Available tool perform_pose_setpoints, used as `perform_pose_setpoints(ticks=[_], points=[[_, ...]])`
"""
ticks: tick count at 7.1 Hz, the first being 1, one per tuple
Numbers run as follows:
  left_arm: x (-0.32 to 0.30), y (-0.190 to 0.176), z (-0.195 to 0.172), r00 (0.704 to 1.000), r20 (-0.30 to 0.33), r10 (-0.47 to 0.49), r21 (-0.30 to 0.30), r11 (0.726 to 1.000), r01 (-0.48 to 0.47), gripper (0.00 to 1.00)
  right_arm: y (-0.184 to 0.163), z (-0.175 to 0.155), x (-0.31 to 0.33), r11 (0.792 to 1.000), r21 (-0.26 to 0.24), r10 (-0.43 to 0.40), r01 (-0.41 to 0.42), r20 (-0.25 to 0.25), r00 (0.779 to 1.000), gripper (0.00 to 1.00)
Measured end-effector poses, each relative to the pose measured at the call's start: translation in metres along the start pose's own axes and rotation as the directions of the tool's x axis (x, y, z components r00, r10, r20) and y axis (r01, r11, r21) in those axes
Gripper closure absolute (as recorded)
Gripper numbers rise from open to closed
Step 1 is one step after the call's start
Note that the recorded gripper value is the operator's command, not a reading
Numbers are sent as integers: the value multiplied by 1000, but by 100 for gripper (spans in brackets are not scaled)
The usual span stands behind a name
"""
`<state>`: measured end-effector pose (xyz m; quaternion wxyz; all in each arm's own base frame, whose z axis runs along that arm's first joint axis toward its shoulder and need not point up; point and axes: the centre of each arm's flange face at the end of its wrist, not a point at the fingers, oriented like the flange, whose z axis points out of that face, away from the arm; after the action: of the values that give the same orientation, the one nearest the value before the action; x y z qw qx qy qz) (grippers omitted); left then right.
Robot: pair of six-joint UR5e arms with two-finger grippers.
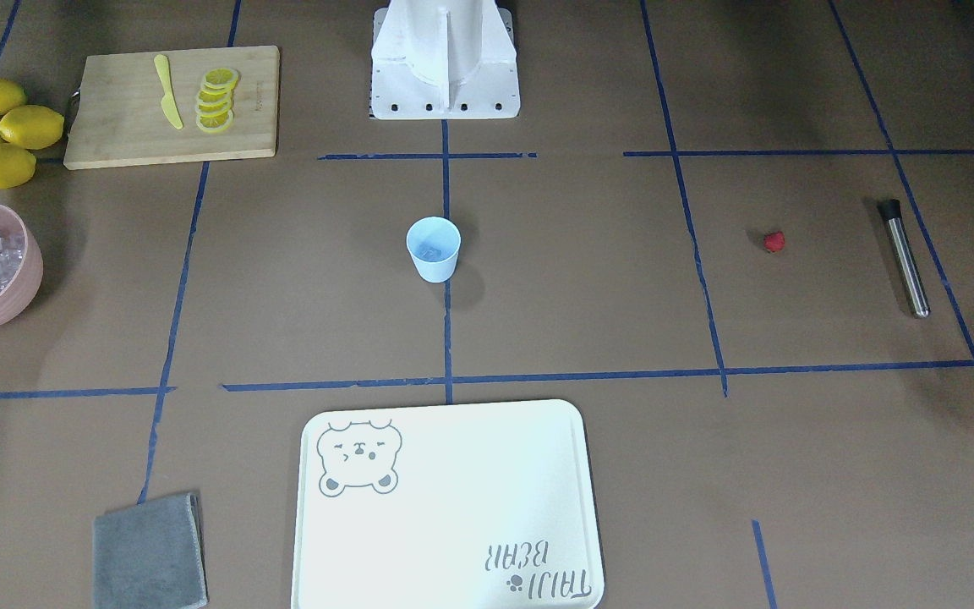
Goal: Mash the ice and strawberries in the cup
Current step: 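Grasp a third ice cube from the bowl with the right gripper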
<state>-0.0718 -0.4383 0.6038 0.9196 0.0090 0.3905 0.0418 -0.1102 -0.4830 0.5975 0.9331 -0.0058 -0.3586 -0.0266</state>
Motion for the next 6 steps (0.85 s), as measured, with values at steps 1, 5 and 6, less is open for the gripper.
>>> perform_pose_setpoints(ticks=[1,5,6], points=[[1,0,-1,1000,0,1,1,1000,-1,0,-2,6,-1,1000,-11,-1,1,-3,1000,1],[1,0,-1,1000,0,1,1,1000,-1,0,0,16,-6,999,-29,-15,15,-3,1000,24],[0,1,-1,1000,0,1,1,1000,-1,0,1,16,-6,999,-30,-16,16,-3,1000,28]])
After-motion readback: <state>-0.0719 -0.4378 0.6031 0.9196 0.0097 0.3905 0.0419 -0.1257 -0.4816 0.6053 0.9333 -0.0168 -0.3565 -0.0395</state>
